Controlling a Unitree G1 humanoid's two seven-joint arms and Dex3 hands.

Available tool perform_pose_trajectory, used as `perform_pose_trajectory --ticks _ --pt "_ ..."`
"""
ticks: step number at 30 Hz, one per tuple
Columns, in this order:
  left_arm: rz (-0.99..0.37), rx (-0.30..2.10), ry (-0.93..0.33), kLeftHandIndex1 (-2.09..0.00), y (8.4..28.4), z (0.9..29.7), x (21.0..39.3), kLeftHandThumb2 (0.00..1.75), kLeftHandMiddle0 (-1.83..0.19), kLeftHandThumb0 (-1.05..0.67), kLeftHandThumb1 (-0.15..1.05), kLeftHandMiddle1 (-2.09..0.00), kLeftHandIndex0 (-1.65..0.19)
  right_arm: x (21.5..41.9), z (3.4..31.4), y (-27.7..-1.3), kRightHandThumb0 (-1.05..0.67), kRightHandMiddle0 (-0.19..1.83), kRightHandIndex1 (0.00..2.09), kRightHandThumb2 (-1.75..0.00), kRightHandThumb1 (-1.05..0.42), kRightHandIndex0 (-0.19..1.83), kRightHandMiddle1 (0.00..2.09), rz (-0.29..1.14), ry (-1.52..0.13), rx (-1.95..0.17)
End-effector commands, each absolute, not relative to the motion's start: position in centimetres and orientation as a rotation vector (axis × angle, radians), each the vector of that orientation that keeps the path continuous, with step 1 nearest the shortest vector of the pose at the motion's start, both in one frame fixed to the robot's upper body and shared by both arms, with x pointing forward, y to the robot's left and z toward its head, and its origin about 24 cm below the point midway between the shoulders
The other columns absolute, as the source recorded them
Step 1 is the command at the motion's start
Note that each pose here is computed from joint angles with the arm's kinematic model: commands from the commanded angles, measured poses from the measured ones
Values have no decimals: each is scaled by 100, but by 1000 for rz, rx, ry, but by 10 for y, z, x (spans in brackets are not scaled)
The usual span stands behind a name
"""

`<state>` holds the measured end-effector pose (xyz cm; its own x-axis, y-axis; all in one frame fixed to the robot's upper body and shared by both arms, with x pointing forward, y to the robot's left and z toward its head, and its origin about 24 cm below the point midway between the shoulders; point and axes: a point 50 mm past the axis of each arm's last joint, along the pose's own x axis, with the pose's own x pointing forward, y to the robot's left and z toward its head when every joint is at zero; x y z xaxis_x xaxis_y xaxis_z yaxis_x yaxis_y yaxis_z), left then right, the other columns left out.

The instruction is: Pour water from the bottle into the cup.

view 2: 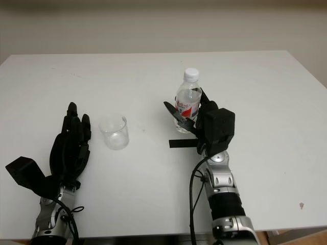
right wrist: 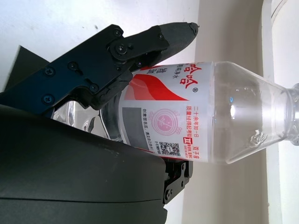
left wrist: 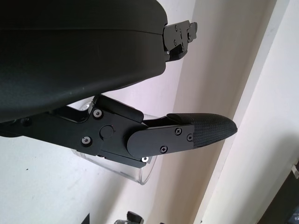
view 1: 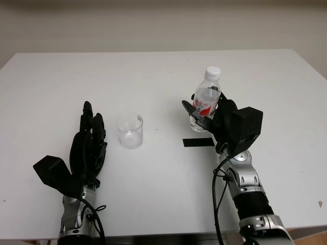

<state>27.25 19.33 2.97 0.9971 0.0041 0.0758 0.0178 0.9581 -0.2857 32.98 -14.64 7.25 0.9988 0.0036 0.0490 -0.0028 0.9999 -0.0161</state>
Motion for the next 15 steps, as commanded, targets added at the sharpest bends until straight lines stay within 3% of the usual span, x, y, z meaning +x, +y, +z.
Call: perform_pose_trajectory --ticks 1,15 --pt "18 -308 21 -1 196 7 259 51 19 -77 105 -1 19 326 76 -144 -42 84 209 -41 -105 129 209 12 -75 -10" --pt "16 -302 24 -1 197 9 258 51 19 -76 105 -3 19 317 63 -143 -43 79 209 -43 -105 124 209 32 -47 -57"
